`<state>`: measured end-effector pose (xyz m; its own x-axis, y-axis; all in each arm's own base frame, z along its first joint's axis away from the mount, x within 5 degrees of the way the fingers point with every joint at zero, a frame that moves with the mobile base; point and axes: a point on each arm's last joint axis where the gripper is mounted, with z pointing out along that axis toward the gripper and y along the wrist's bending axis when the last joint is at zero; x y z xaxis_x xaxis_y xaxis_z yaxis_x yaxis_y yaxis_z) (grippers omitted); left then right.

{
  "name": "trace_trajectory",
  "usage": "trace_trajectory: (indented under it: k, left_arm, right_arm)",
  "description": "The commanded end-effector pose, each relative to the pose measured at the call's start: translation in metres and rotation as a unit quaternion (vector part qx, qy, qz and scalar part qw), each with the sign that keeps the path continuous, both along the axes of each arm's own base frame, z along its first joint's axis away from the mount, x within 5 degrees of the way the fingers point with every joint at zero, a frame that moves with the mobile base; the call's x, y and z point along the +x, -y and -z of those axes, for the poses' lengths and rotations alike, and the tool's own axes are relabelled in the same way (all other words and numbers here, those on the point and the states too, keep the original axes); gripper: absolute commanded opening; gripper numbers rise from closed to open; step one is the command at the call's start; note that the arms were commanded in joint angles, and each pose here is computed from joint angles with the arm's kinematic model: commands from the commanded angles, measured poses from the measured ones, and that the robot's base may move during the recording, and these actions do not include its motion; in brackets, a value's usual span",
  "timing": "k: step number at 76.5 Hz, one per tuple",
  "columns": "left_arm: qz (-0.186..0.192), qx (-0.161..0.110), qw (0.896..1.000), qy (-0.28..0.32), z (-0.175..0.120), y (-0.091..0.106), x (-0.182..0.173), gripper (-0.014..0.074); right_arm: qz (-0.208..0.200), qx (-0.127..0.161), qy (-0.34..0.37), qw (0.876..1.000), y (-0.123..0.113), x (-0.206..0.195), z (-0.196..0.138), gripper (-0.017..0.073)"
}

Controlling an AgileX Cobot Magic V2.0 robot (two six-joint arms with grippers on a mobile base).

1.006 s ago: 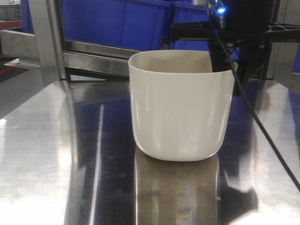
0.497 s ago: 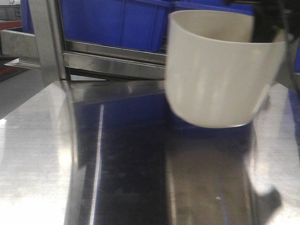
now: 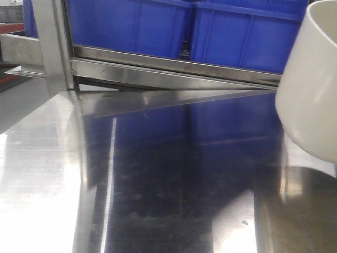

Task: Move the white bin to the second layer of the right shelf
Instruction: 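Lift the white bin off the table with the right gripper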

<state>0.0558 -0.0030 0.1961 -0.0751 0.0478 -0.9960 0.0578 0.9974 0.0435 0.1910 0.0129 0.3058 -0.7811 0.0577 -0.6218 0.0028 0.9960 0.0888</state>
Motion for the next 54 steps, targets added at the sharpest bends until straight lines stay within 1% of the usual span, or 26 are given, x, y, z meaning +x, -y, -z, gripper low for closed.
trace_trajectory:
  k: [1, 26, 39, 54]
  left_arm:
    - [0.0, -0.004, 0.999, 0.033, 0.004, 0.0, 0.001, 0.0085]
    - [0.0, -0.004, 0.999, 0.033, 0.004, 0.0, 0.001, 0.0085]
    - [0.0, -0.004, 0.999, 0.033, 0.004, 0.0, 0.001, 0.0085]
    - [0.0, -0.004, 0.999, 0.033, 0.004, 0.0, 0.001, 0.0085]
  right_arm:
    - [0.002, 0.009, 0.073, 0.997, 0.001, -0.014, -0.016, 0.0048]
    - [0.005, 0.015, 0.142, 0.99, 0.004, -0.07, -0.013, 0.0048]
    - [0.004, 0.017, 0.186, 0.982, 0.005, -0.095, -0.013, 0.0048]
    - [0.004, 0.019, 0.239, 0.971, 0.006, -0.119, -0.021, 0.0048]
